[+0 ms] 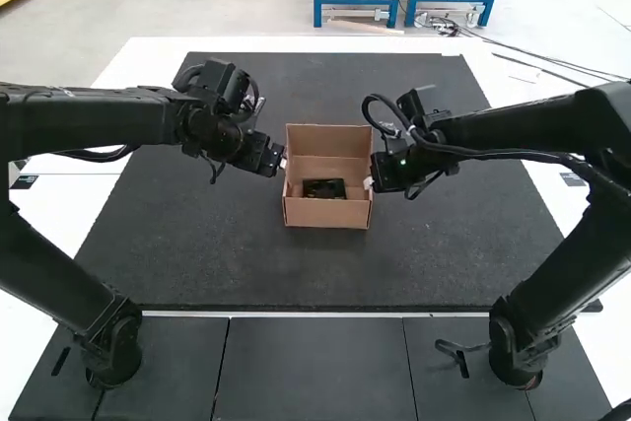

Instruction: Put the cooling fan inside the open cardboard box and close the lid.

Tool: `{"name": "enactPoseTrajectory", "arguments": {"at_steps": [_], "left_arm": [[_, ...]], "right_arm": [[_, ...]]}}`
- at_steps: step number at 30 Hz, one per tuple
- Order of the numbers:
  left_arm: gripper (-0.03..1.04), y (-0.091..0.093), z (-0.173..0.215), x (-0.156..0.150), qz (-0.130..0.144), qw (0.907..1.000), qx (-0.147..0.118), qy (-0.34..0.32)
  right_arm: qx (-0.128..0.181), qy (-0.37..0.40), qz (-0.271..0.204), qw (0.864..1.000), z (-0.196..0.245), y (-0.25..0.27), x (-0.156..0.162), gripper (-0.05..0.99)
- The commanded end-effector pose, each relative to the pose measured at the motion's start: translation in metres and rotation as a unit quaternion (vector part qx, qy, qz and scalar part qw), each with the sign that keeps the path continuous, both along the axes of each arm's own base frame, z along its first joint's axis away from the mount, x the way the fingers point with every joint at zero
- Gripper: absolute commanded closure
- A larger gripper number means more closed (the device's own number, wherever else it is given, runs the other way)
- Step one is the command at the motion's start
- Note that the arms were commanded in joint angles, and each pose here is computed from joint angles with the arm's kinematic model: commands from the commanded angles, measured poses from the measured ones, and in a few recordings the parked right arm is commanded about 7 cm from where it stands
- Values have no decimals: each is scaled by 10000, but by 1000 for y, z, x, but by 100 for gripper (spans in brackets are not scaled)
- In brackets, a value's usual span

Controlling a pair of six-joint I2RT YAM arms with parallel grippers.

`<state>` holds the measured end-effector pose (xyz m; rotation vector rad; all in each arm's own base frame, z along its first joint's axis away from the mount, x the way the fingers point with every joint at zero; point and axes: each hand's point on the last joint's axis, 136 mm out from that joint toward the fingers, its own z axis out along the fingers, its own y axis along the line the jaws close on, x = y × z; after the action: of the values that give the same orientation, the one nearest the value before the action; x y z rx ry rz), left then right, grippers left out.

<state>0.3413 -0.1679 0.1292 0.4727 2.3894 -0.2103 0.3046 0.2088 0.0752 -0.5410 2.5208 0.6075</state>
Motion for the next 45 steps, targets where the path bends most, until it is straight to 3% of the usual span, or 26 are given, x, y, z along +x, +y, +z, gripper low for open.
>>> {"name": "enactPoseTrajectory", "arguments": {"at_steps": [1,4,6,10,21,25,31,35,39,45], "left_arm": [[5,-7,8,-9,-218,9997,-39,-64],[5,-5,6,-15,-303,9995,63,6],[5,-3,6,-18,-307,9995,93,43],[5,0,8,-20,-298,9995,104,55],[5,4,8,-26,-303,9992,201,170],[5,12,7,-27,-294,9986,412,131],[5,62,7,-7,461,9923,1137,-189],[5,90,27,16,960,9839,1364,-636],[5,95,54,34,1194,9792,1282,-1024],[5,91,80,55,1289,9762,1124,-1335]], "right_arm": [[2,68,190,9998,-1,6,-11,95],[-22,-32,144,9999,4,6,-6,88],[-48,-37,119,9999,8,5,-3,69],[-187,-60,28,9998,16,1,2,48],[-630,61,141,9979,24,-10,-1,34],[-825,53,239,9963,27,-15,-2,28],[-1030,-339,569,9925,46,-20,-7,8],[-1037,-838,634,9890,73,-23,-3,6],[-990,-1240,634,9853,98,-26,-3,5],[-819,-1748,570,9795,133,-30,-11,5]]}}
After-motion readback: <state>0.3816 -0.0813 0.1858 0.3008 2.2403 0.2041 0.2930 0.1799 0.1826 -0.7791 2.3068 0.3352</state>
